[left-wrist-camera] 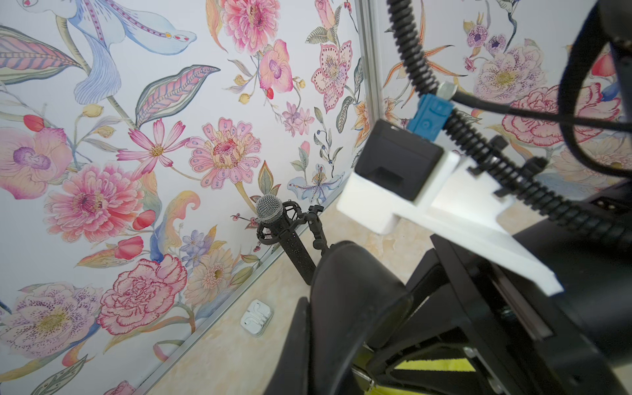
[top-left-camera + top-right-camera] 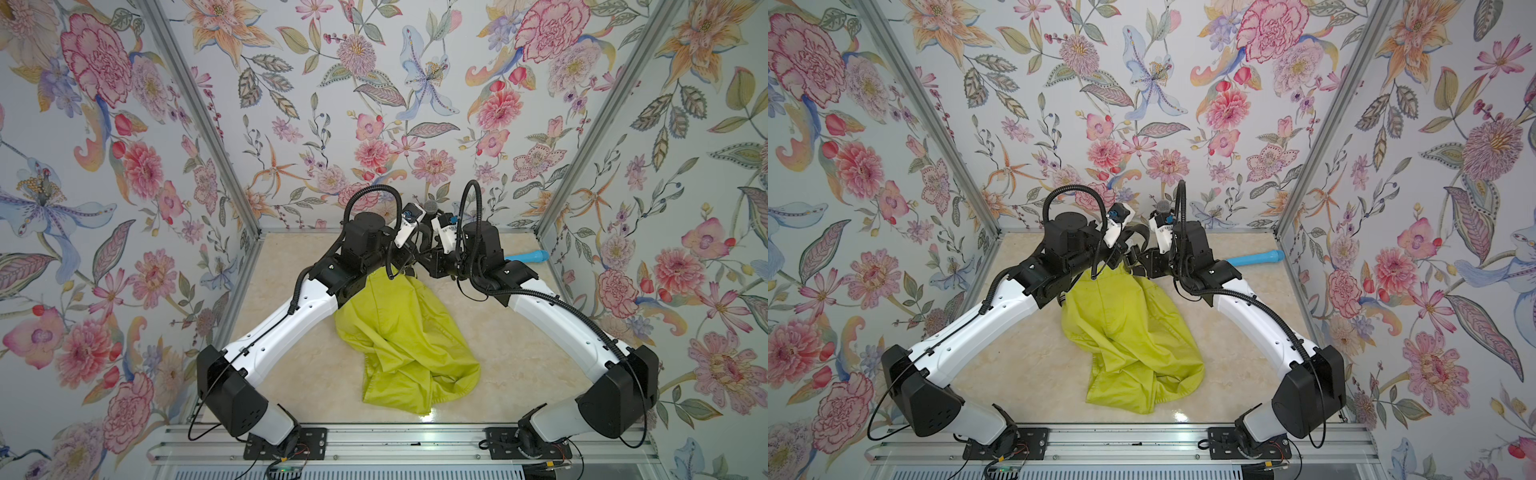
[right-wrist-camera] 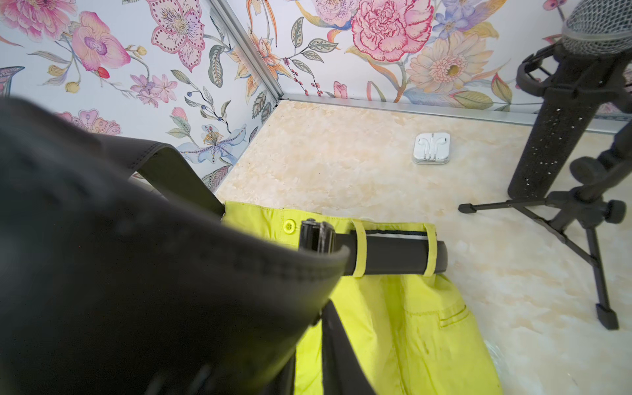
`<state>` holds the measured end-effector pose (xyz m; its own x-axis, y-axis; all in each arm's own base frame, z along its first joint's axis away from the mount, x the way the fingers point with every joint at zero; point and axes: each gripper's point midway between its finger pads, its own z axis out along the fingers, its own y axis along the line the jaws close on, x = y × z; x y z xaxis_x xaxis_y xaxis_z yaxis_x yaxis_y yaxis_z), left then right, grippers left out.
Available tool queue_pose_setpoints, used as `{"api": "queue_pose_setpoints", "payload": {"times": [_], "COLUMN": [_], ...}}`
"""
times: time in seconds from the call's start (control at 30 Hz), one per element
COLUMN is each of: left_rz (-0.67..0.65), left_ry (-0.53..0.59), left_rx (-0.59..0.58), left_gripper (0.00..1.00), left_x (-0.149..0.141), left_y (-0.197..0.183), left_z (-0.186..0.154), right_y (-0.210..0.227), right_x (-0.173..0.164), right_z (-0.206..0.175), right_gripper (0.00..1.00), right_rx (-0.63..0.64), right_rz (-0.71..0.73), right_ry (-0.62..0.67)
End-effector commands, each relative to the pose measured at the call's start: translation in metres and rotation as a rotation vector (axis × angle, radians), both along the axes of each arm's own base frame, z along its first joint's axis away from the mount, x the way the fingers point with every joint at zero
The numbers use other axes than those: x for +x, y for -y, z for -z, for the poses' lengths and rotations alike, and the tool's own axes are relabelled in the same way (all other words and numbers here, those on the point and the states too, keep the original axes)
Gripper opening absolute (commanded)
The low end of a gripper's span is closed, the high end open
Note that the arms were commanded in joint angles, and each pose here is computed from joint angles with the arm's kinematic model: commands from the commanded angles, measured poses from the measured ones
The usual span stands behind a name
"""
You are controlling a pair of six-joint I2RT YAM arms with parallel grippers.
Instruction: Remove the belt from the trousers
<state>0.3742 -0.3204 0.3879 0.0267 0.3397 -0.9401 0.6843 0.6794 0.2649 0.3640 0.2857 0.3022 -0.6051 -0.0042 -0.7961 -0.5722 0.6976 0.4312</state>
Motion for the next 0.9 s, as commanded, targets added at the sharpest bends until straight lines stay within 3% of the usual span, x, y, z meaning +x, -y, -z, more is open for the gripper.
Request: {"api": "queue_pose_setpoints", "payload": {"times": [0.0, 0.2, 0.37, 0.47, 0.6, 0.67, 0.73, 0.8, 0.87], "left_rz": [0.046, 0.003, -0.055, -0.117, -0.286, -0.379, -0.474, -0.525, -0.53], "left_ry": [0.056, 0.064, 0.014, -0.121, -0.333, -0.421, -0.523, -0.563, -0.563], "left_rx": [-0.089, -0.105, -0.217, -0.295, -0.315, -0.28, -0.208, -0.133, -0.09], "left_gripper": [0.0, 0.0, 0.0, 0.0, 0.05, 0.14, 0.37, 0.51, 0.62], "left_x": [-0.018, -0.016, -0.003, 0.026, 0.068, 0.081, 0.092, 0.093, 0.088], "left_y": [0.0, -0.01, -0.034, -0.064, -0.114, -0.137, -0.157, -0.168, -0.172], "left_z": [-0.039, -0.043, -0.041, -0.008, 0.089, 0.141, 0.203, 0.235, 0.245], "right_y": [-0.005, -0.002, -0.002, -0.004, -0.01, -0.016, -0.025, -0.037, -0.048], "right_x": [0.004, 0.007, 0.01, 0.012, 0.007, 0.004, 0.001, -0.004, -0.009], "right_z": [-0.015, 0.0, 0.027, 0.048, 0.087, 0.105, 0.122, 0.135, 0.148], "right_gripper": [0.14, 0.1, 0.12, 0.23, 0.42, 0.45, 0.47, 0.49, 0.5], "right_rx": [0.022, -0.008, -0.037, -0.058, -0.093, -0.106, -0.118, -0.125, -0.14], "right_rz": [0.003, 0.008, 0.005, -0.008, -0.034, -0.052, -0.077, -0.112, -0.147], "right_ry": [0.035, 0.039, 0.026, 0.021, -0.001, -0.011, -0.026, -0.04, -0.05]}}
